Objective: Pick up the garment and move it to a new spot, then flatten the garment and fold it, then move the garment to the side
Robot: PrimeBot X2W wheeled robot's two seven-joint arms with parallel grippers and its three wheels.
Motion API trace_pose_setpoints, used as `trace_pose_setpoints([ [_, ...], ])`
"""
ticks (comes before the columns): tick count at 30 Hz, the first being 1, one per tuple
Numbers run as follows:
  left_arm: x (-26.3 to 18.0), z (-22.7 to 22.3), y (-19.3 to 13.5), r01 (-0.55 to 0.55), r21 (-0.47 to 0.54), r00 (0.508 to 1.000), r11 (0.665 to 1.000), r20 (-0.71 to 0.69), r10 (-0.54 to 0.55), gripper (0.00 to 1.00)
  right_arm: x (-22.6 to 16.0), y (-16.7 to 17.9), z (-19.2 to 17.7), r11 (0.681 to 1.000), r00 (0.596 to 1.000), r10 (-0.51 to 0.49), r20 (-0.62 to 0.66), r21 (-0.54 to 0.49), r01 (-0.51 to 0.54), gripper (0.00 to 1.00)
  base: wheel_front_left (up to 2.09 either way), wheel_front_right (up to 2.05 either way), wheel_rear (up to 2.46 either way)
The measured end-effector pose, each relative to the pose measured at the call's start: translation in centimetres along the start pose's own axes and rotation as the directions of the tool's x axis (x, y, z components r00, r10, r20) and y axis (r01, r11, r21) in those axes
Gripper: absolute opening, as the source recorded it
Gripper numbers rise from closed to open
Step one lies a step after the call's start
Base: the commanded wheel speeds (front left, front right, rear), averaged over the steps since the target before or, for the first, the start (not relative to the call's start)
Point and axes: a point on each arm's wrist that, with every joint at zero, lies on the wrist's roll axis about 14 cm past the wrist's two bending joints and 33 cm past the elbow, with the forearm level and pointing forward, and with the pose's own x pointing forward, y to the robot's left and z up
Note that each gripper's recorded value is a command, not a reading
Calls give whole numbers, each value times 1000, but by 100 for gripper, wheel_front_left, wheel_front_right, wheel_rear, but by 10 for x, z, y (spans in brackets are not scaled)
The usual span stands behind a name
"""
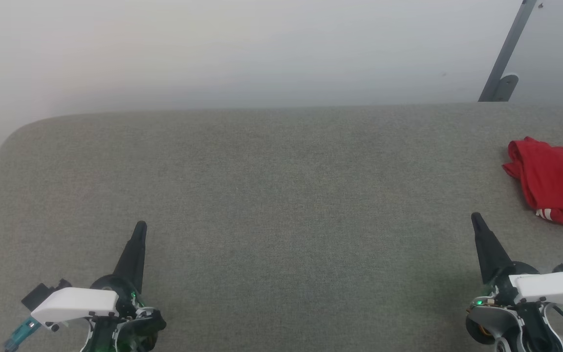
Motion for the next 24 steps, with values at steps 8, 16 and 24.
trace_pose_setpoints([
  [8, 0, 0, 0, 0, 0, 1000, 1000, 0, 0, 0, 0, 0, 0, 1000, 1000, 0, 0, 0, 0, 0, 0, 0, 0],
  [16, 0, 0, 0, 0, 0, 1000, 1000, 1, 0, 0, 0, 0, 0, 1000, 1000, 0, 0, 0, 0, 0, 0, 0, 0],
  [24, 0, 0, 0, 0, 0, 1000, 1000, 1, 0, 0, 0, 0, 0, 1000, 1000, 0, 0, 0, 0, 0, 0, 0, 0],
])
